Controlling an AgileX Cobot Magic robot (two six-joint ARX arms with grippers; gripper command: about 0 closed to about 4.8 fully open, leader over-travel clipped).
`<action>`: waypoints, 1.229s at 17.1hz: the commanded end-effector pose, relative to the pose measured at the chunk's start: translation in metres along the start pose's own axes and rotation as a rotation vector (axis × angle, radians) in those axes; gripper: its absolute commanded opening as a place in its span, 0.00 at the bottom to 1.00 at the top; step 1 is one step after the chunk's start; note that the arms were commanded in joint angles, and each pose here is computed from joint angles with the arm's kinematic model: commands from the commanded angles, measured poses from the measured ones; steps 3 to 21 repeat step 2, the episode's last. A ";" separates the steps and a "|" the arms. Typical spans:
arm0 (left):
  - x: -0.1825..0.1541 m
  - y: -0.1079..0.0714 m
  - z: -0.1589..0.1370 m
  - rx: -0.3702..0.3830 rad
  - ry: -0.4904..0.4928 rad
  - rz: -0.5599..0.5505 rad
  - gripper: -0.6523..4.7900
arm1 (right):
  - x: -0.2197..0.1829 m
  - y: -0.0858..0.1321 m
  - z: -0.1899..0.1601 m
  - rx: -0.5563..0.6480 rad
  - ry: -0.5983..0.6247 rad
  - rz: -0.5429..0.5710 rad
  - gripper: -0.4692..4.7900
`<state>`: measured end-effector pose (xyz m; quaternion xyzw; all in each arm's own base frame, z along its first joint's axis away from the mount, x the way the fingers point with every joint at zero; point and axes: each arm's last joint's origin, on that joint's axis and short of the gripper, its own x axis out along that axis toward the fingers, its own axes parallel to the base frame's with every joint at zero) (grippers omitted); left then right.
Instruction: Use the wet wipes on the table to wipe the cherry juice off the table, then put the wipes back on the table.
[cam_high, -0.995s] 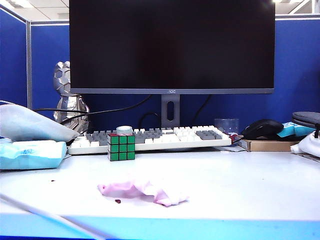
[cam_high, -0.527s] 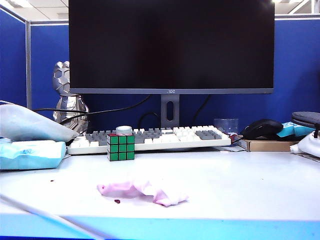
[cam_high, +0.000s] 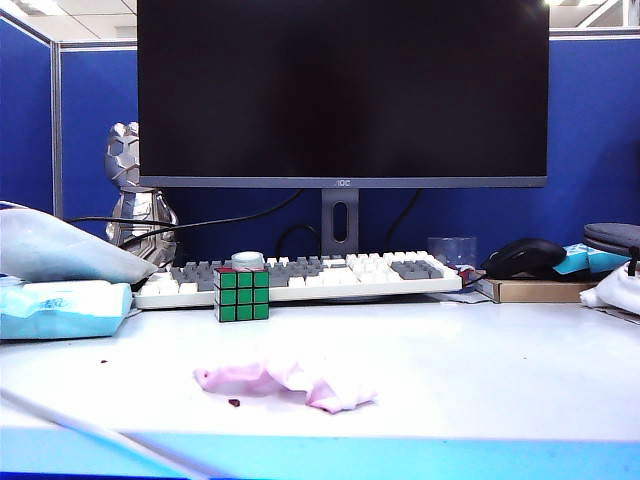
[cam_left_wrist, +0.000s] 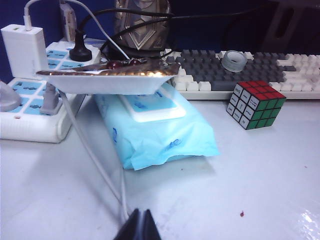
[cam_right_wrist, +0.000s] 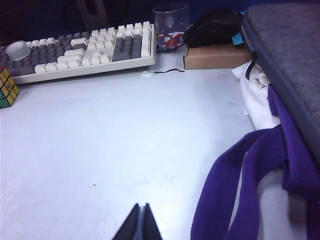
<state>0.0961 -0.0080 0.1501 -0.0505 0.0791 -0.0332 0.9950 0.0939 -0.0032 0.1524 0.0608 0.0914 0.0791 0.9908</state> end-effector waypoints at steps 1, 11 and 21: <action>0.000 0.000 -0.001 -0.004 0.012 0.003 0.16 | 0.000 0.000 0.000 0.000 0.000 0.002 0.09; 0.000 0.000 -0.001 -0.004 0.012 0.003 0.16 | 0.000 0.000 0.000 0.000 -0.001 0.002 0.09; 0.000 0.000 -0.001 -0.004 0.012 0.003 0.16 | 0.000 0.000 0.000 0.000 -0.001 0.002 0.09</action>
